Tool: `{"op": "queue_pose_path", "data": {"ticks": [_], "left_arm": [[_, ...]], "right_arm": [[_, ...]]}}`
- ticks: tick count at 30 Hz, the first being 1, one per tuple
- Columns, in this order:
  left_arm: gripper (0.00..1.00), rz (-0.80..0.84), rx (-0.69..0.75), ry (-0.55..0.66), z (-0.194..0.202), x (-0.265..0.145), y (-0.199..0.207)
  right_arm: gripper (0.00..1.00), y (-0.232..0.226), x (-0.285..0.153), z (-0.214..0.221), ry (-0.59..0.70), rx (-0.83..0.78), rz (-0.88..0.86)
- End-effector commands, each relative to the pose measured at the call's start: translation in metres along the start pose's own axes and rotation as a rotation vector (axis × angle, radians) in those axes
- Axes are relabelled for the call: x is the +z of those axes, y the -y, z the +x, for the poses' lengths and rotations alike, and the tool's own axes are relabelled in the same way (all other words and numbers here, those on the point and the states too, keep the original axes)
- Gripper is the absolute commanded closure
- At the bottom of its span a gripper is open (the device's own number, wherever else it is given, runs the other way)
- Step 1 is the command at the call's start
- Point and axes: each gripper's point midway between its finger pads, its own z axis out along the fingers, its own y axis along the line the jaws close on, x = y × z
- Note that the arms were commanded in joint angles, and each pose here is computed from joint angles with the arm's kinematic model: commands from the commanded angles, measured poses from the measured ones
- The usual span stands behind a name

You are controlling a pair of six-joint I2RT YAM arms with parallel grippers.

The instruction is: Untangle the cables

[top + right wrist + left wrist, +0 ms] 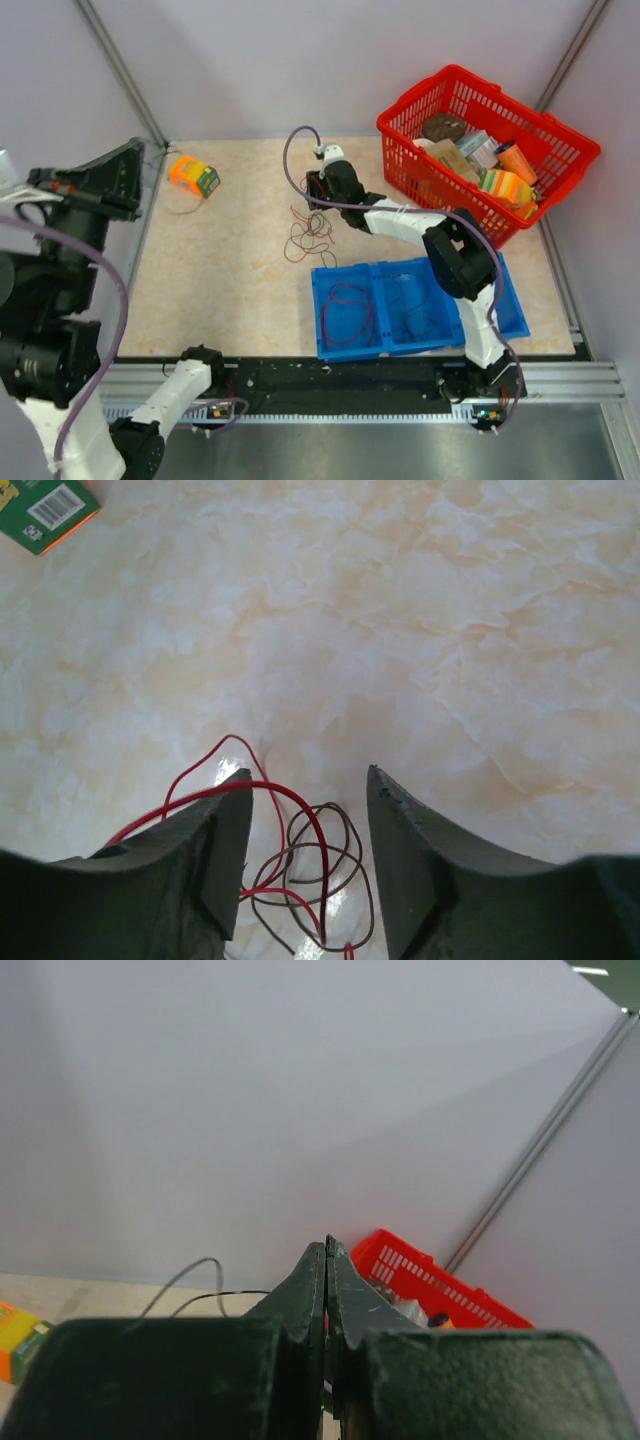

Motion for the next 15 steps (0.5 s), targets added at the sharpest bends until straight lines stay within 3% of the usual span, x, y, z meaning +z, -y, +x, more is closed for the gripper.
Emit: {"op": "queue_pose_path", "data": {"ticks": [1, 4, 7, 15], "left_arm": [[1.00, 0.114, -0.095, -0.287, 0.078, 0.042, 0.009], [1.00, 0.215, -0.178, -0.445, 0.123, 0.050, 0.019], [1.00, 0.242, -0.242, -0.567, 0.168, 0.050, 0.012], [1.00, 0.358, -0.314, -0.791, 0.265, 0.022, 0.010]], "right_arm": [[0.42, -0.020, -0.025, -0.010, -0.133, -0.059, -0.067], [0.30, -0.025, -0.059, -0.014, -0.122, -0.061, -0.128], [0.23, -0.032, -0.092, -0.024, -0.048, -0.087, -0.221], [0.22, -0.016, -0.162, -0.055, 0.170, -0.136, -0.202]]}}
